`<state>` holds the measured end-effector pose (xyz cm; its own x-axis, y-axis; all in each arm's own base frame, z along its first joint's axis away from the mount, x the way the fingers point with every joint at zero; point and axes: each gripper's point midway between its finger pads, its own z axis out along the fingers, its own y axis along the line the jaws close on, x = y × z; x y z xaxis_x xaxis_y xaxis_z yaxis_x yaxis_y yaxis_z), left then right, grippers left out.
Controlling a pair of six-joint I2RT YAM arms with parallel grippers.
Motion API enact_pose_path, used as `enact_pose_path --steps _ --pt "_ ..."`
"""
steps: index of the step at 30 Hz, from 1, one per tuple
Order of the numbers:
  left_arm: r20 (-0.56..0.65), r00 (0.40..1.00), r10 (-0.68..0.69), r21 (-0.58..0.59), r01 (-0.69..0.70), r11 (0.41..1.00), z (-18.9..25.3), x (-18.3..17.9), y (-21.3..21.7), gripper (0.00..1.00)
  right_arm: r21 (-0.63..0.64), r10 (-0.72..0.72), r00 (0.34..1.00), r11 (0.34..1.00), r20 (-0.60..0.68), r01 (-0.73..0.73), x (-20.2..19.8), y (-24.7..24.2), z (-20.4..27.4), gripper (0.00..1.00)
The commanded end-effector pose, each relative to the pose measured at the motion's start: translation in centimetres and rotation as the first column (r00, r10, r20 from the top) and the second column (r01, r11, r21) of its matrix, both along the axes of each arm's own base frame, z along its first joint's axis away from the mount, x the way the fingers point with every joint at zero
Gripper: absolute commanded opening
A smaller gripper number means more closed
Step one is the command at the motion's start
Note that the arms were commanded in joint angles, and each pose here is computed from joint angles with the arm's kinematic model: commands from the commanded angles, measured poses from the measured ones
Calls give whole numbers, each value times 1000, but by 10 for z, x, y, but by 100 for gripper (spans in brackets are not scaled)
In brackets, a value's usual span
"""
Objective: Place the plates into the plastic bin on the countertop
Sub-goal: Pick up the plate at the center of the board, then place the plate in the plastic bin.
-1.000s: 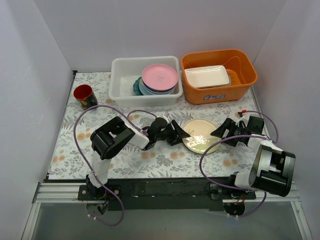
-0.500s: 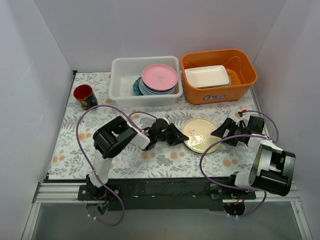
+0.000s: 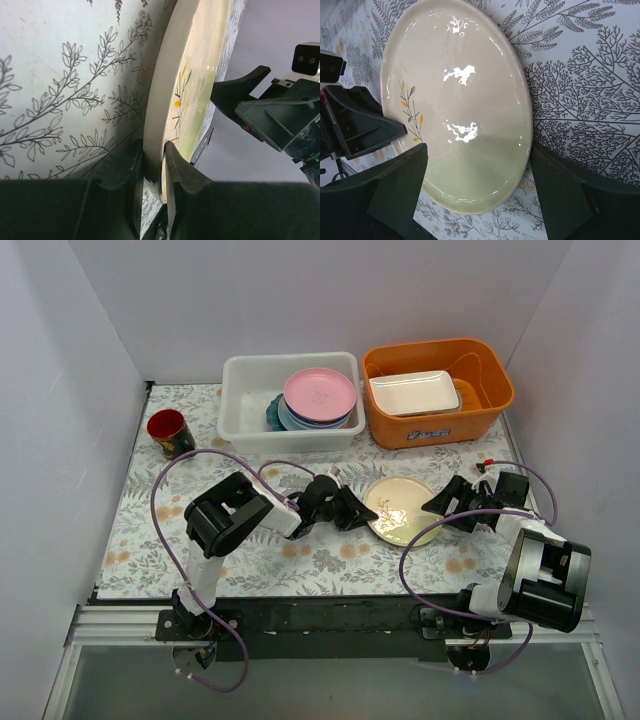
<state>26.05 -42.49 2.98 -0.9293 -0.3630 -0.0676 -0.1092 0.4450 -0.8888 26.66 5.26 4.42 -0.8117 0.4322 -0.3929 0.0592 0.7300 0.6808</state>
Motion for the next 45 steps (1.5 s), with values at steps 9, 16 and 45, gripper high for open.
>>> enact_pose_path --steps 9,16,45 --pt "86 996 -7 125 -4 992 18 -2 30 0 134 94 994 987 -56 -85 -23 27 7 92" --pt "140 989 40 126 -57 990 39 8 64 0 140 92 995 986 -34 -87 -19 27 18 92" --pt "448 878 167 28 -200 979 239 21 159 0 142 165 986 977 -13 -161 -16 68 34 93"
